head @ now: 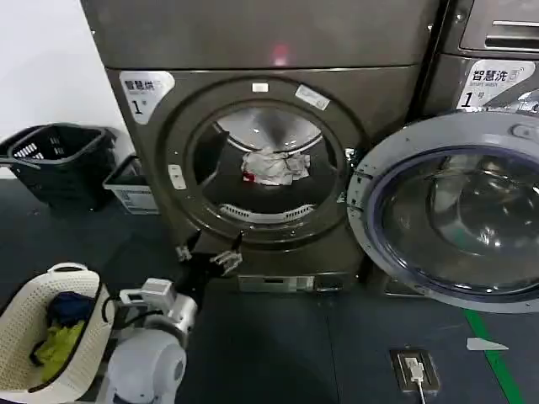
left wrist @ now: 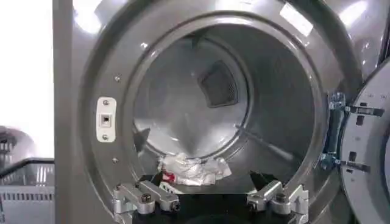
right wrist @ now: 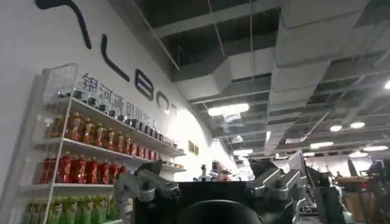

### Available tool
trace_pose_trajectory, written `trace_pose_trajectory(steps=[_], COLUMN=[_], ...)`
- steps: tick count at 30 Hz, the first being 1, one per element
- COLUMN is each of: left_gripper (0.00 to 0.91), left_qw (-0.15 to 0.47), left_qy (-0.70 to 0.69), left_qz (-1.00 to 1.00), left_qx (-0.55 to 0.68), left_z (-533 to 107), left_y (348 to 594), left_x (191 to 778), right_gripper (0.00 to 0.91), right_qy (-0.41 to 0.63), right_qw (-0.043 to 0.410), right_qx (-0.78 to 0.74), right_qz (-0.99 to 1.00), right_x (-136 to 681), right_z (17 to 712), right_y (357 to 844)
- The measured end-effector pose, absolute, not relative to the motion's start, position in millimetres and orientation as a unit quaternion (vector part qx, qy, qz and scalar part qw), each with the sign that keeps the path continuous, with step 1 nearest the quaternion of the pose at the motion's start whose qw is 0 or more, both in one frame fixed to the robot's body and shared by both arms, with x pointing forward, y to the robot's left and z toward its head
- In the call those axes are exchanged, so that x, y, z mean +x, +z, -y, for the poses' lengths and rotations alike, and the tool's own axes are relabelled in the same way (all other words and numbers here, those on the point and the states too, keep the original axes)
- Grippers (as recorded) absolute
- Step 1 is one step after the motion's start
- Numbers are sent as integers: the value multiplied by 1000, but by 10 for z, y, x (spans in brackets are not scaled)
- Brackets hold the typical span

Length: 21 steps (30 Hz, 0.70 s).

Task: Grasp the clothes from the dryer.

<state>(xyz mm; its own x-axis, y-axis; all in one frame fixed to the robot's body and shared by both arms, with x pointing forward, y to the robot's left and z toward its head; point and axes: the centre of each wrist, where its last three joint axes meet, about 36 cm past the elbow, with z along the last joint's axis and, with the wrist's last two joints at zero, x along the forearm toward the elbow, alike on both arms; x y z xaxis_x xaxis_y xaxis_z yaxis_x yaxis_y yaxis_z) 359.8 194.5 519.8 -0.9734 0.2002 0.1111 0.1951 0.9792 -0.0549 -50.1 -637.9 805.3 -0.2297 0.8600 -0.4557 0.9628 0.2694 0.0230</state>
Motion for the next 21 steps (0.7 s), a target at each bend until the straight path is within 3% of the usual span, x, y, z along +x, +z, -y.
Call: trace_pose_trajectory(steps=[21], left_gripper=[907], left_qw=[52], left_qy=[36], left_qz=[992], left_qx=[-108], left_z=[-1944], left_y=[5253], left_x=[3570], right_gripper=[907], right_qy=[-144], right_qw=[200], right_qx=[591], right_qz=[-768], right_x=[-630], right_z=[6364], right_y=[8085])
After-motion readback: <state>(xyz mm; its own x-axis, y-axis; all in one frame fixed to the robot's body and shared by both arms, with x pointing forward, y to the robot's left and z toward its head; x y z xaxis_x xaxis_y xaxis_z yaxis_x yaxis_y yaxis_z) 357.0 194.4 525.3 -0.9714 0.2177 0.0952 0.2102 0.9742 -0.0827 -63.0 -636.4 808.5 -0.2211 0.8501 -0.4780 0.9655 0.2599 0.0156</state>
